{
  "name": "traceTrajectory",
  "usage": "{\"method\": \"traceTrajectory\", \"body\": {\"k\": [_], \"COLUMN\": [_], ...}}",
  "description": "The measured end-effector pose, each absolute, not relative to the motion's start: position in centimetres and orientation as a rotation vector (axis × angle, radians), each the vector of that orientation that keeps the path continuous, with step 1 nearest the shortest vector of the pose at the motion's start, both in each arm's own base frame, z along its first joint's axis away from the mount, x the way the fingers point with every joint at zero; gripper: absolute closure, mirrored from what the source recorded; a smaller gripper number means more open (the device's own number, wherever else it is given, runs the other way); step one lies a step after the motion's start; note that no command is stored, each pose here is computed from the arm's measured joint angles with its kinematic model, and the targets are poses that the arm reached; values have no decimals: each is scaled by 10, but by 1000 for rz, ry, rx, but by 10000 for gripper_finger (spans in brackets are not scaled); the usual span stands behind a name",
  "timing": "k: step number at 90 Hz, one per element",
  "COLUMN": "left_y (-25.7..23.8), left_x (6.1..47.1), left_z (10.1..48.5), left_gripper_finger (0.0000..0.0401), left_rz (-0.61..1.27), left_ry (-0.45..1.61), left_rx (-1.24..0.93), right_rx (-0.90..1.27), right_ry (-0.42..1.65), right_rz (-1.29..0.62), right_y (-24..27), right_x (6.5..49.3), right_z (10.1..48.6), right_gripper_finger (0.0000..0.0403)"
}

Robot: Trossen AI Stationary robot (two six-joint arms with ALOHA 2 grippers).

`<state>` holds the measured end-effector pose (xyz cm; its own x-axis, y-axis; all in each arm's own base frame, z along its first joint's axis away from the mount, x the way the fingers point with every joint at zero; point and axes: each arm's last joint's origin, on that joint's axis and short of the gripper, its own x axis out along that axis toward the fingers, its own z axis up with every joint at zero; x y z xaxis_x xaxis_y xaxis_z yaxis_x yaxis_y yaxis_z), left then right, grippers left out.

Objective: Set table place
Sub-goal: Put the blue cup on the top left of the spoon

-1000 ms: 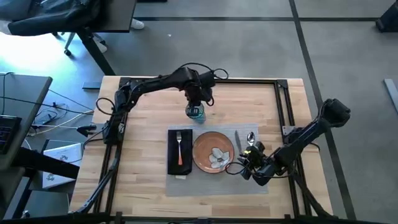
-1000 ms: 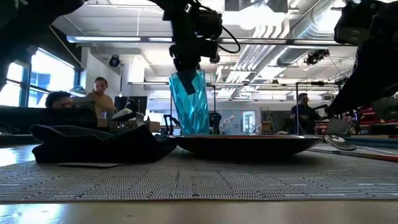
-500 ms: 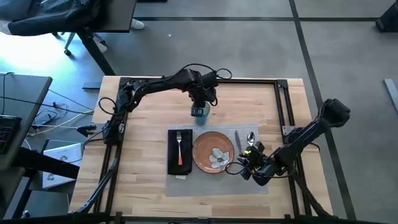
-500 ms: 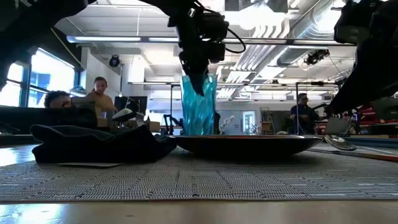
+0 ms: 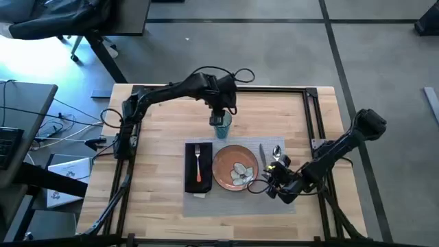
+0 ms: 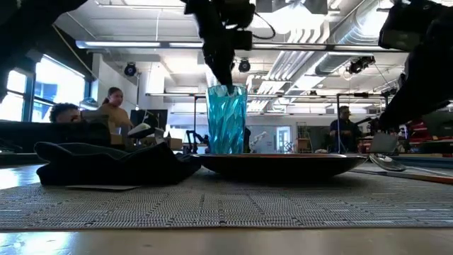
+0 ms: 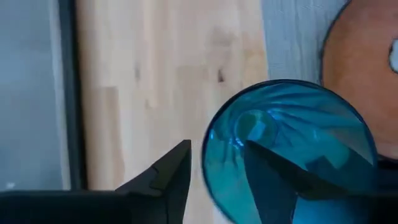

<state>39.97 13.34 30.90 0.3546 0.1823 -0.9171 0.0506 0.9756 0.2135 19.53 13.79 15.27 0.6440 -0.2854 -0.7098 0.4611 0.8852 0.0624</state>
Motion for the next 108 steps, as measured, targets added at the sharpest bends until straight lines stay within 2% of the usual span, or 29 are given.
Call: {"method": "traceTrajectory", "body": {"k": [19, 41, 59, 86, 108], "left_y": [120, 102, 81, 52, 38], "left_x": [378, 347, 317, 248, 215], "left_z": [347, 361, 349, 314, 285], "left_gripper_finger": [268, 268, 268, 268, 268], "left_rz": [128, 118, 101, 223, 322], "left_ry": [1135, 1262, 1288, 1115, 1076], "left_rx": [211, 97, 40, -80, -121], "right_rx": [113, -11, -52, -261, -312], "right_ry": [766, 668, 661, 751, 747], "right_rz": [-394, -354, -314, -280, -183], "right_y": [129, 112, 87, 42, -17], "right_x": [205, 232, 256, 288, 300], "right_z": [154, 164, 185, 253, 299], "right_gripper_finger": [324, 324, 290, 209, 198]}}
